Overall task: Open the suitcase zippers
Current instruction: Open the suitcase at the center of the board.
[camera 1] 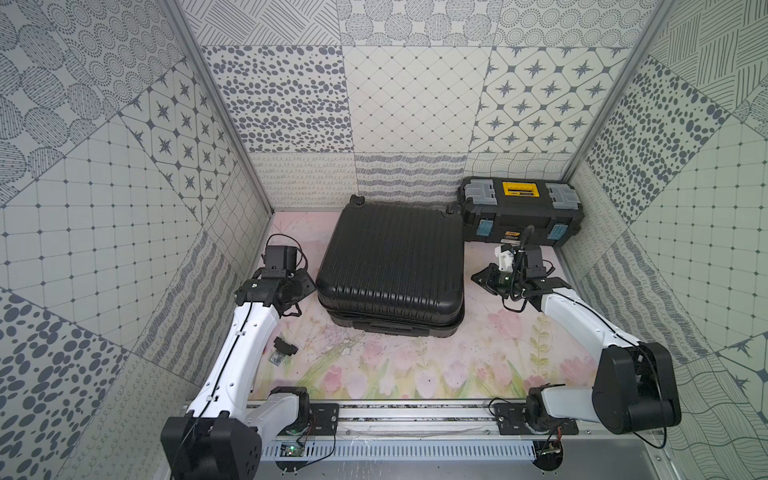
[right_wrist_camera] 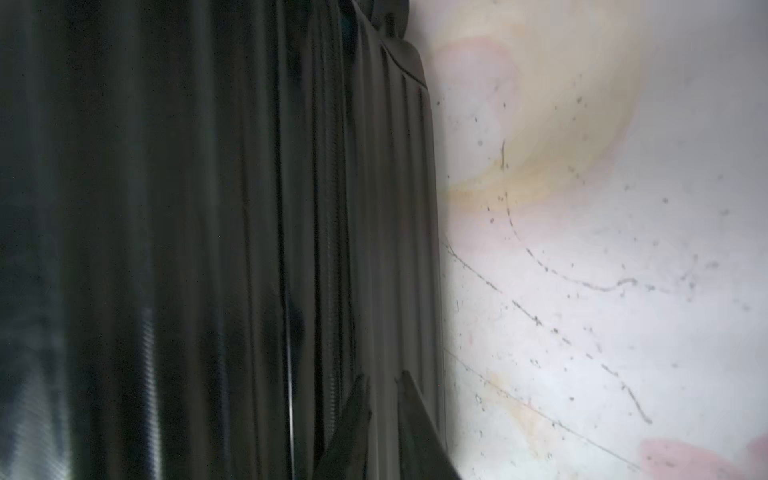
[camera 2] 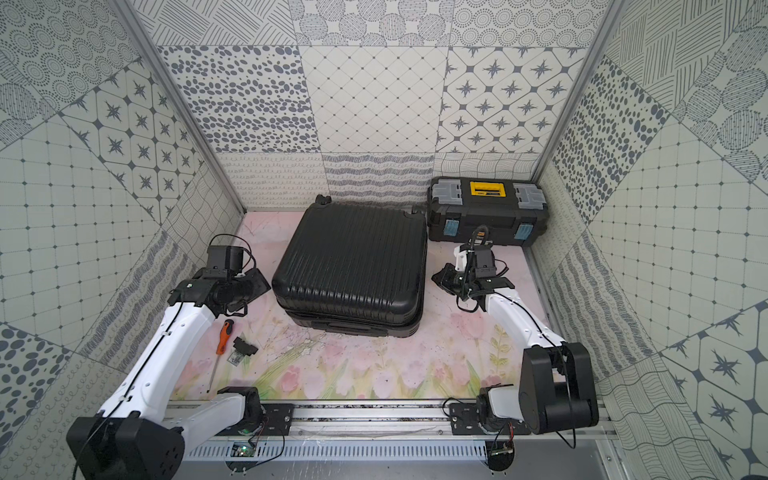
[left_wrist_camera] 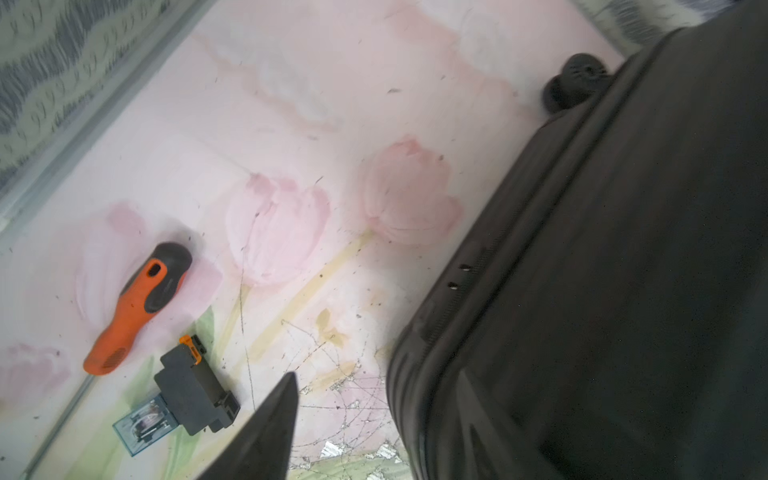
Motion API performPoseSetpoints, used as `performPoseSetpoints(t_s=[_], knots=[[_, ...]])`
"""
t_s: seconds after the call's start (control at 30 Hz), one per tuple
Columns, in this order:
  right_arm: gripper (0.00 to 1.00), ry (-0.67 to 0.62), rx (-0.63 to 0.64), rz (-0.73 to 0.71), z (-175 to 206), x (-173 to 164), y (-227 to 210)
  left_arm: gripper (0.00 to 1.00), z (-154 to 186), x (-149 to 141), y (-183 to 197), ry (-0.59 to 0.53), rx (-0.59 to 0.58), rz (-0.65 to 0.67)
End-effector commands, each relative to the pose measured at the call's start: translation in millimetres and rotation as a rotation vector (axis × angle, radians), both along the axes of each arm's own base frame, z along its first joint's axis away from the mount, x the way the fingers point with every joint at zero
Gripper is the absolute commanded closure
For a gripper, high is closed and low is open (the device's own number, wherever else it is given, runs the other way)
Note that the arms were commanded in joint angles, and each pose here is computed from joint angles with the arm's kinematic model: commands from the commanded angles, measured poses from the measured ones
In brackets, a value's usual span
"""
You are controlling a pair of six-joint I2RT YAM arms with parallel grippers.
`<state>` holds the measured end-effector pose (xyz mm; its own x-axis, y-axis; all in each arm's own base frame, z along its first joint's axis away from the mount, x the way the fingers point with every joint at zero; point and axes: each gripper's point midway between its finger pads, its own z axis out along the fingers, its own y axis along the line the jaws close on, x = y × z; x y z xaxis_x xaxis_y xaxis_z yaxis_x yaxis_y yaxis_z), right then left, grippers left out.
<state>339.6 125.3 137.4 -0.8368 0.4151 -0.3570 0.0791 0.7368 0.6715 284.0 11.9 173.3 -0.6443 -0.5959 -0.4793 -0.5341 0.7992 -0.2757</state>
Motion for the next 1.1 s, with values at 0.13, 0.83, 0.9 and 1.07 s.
performPoseSetpoints(t_s=[0.13, 0.83, 0.9, 1.07], knots=[[1.0, -0.078, 0.115, 0.065, 17.0, -26.3, 15.9, 0.91, -70.5, -5.7, 6.1, -0.091, -0.417, 0.314], [1.0, -0.152, 0.176, 0.271, 63.4, -53.1, 82.4, 0.98, -81.6, 23.0, -16.8, -0.483, -0.779, 0.257], [1.0, -0.145, 0.173, 0.273, 59.8, -53.9, 82.3, 0.99, -67.2, 31.2, -14.8, -0.551, -0.788, 0.239], [1.0, -0.137, 0.175, 0.284, 55.7, -56.2, 83.2, 1.0, -38.6, 46.1, -12.3, -0.688, -0.812, 0.189]])
